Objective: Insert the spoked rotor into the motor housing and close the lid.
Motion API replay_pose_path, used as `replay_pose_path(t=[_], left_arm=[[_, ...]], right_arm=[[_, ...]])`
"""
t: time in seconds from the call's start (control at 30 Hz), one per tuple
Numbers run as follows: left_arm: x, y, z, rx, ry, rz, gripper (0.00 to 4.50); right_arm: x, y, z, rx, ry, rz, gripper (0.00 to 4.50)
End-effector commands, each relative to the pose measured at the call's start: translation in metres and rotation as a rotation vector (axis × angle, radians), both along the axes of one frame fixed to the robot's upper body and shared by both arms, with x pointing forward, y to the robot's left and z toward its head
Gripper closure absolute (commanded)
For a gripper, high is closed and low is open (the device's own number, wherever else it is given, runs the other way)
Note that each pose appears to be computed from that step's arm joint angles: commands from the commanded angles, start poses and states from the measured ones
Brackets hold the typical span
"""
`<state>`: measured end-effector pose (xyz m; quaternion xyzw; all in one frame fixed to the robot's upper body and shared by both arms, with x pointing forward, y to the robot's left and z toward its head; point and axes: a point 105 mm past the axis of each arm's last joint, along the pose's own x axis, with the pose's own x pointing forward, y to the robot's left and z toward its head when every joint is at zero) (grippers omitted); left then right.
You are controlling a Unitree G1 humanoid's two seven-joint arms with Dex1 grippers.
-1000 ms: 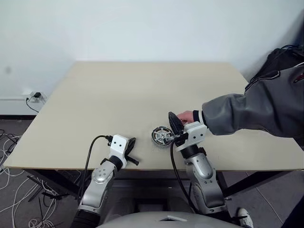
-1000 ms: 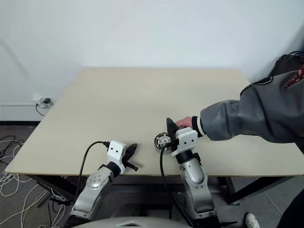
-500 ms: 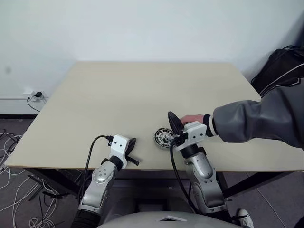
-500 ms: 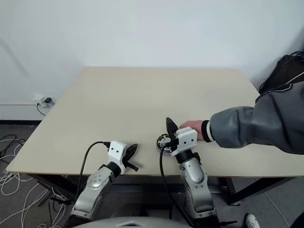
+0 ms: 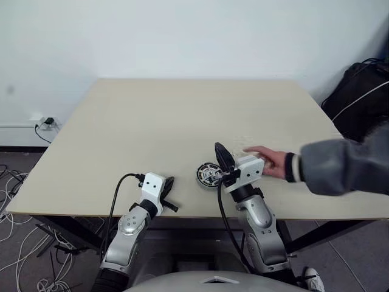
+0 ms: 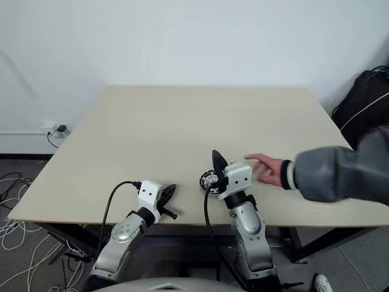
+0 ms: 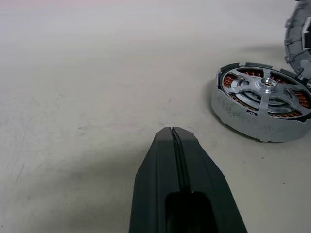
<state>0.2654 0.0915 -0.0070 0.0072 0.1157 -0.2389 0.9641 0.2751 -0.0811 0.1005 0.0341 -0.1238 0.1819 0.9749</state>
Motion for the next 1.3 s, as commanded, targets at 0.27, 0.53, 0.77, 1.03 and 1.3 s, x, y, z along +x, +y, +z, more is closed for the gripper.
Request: replay_pose_path(t=[0.27,0.53,0.77,1.03,1.3], left_arm=[[0.005,-0.005,0.011,-0.014,-0.05,-0.009,4.5],[0.004,-0.006,0.01,-0.015,-0.046,-0.017,4.5],[0.005,-0.008,0.01,-0.016,-0.044,-0.028,4.5],[0.006,-0.01,0.01,-0.018,-0.041,-0.036,4.5],[0.006,-0.01,0.009,-0.016,-0.039,-0.039,4.5]], right_arm=[[0.018,-0.032,0.004,-0.033,0.005,-0.232,4.49],[0.024,-0.084,-0.033,-0.2,0.185,-0.53,4.49],[0.015,-0.105,-0.052,-0.305,0.298,-0.614,4.49],[-0.002,-0.092,-0.083,-0.457,0.493,-0.45,4.49],[0.0,-0.076,-0.07,-0.472,0.445,-0.375,4.49]])
